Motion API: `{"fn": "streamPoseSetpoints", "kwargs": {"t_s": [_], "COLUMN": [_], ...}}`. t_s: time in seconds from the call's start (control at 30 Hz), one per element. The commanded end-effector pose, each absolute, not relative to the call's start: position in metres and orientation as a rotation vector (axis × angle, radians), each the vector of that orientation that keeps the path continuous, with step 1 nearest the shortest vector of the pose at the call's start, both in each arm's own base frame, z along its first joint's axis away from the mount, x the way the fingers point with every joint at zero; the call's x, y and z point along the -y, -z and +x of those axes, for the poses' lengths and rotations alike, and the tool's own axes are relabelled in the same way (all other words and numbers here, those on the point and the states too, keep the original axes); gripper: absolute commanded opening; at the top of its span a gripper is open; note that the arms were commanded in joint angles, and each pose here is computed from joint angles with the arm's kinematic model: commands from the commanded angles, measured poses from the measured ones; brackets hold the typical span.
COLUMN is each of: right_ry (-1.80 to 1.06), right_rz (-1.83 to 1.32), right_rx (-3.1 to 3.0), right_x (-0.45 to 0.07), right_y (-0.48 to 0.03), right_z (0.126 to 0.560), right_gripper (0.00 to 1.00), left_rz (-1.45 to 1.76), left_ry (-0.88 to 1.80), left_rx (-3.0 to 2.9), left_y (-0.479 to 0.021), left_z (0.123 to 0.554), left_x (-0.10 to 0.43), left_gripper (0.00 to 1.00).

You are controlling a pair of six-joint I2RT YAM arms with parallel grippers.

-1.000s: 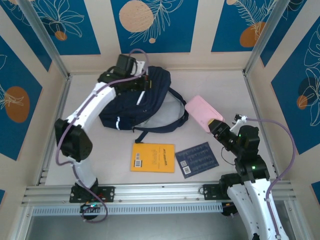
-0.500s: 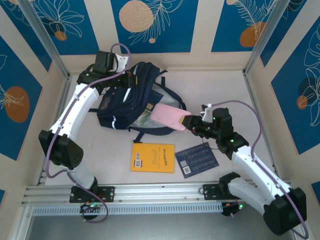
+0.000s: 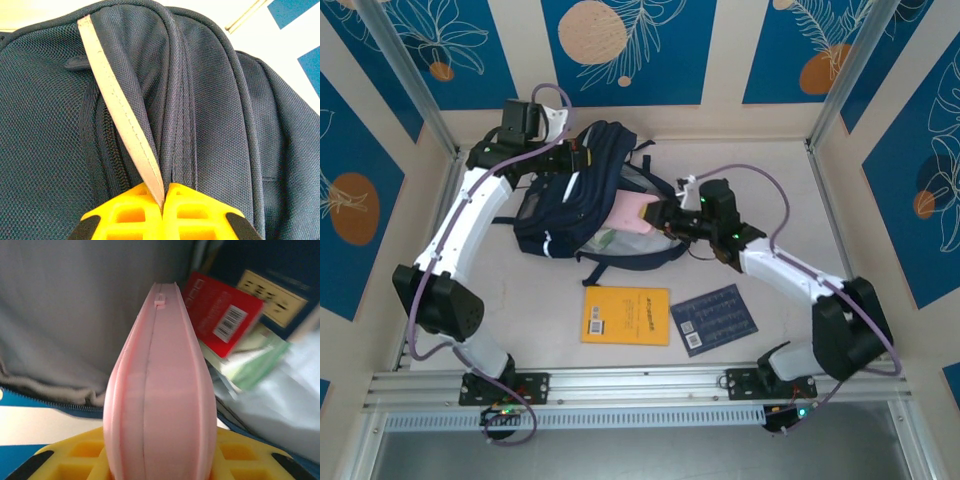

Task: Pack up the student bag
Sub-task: Place the pencil case in the student bag, then close the student bag at the middle-left of the table.

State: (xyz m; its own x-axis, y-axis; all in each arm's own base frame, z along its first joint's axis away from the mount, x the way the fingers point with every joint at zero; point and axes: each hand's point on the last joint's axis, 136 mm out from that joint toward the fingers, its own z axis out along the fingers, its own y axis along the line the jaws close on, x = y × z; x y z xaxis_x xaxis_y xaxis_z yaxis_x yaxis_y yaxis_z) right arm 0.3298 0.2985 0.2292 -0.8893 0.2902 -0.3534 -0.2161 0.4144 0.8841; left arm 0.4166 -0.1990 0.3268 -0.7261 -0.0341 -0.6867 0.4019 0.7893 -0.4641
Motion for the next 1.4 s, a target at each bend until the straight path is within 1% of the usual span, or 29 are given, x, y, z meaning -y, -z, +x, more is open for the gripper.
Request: {"fn": "streamPoseSetpoints", "kwargs": {"t_s": [0.0, 0.07, 0.2, 0.33, 0.43, 0.47, 0.57, 0.6, 0.7, 0.87, 1.0, 1.13, 1.23, 1.37], "right_ry": [-1.548, -1.559, -1.469, -1.459, -1.453, -1.463, -1.477, -1.489, -1.533, -1.52, -1.437, -1.353, -1.259, -1.084], "right_rz": [-0.068, -0.064, -0.078, -0.07, -0.065, -0.079, -0.103, -0.103, -0.136, -0.251, -0.242, -0.155, -0.138, -0.118], "right_rx": [-2.172, -2.211, -2.266, -2.344, -2.368, -2.368, -2.392, -2.386, -2.323, -2.229, -2.207, -2.204, -2.222, -2.247], "right_x": [-0.331, -0.349, -0.391, -0.436, -0.465, -0.474, -0.486, -0.484, -0.471, -0.443, -0.413, -0.377, -0.353, -0.319], "right_y": [-0.239, -0.226, -0.197, -0.172, -0.159, -0.156, -0.152, -0.153, -0.171, -0.206, -0.213, -0.212, -0.21, -0.207], "right_z": [0.342, 0.349, 0.36, 0.369, 0.371, 0.37, 0.369, 0.369, 0.366, 0.35, 0.346, 0.347, 0.34, 0.324], "right_gripper": [0.36, 0.37, 0.37, 0.38, 0.41, 0.45, 0.68, 0.73, 0.82, 0.89, 0.97, 0.98, 0.98, 0.97], "left_rz": [0.325, 0.316, 0.287, 0.269, 0.255, 0.25, 0.209, 0.187, 0.121, -0.025, -0.148, -0.307, -0.41, -0.468], "left_ry": [0.88, 0.904, 0.926, 0.964, 0.972, 0.971, 0.962, 0.955, 0.924, 0.908, 0.872, 0.704, 0.566, 0.48], "left_rx": [-1.961, -1.955, -1.951, -1.953, -1.953, -1.954, -1.967, -1.972, -1.974, -1.991, -2.001, -1.962, -1.958, -1.961], "left_y": [-0.418, -0.421, -0.423, -0.422, -0.421, -0.42, -0.413, -0.41, -0.402, -0.386, -0.374, -0.372, -0.371, -0.363], "left_z": [0.404, 0.403, 0.405, 0.407, 0.408, 0.409, 0.413, 0.415, 0.421, 0.437, 0.445, 0.437, 0.427, 0.416], "left_x": [0.2, 0.201, 0.2, 0.203, 0.203, 0.202, 0.195, 0.191, 0.176, 0.151, 0.128, 0.092, 0.067, 0.052], "left_gripper": [0.0, 0.0, 0.0, 0.0, 0.0, 0.0, 0.0, 0.0, 0.0, 0.0, 0.0, 0.0, 0.0, 0.0]}}
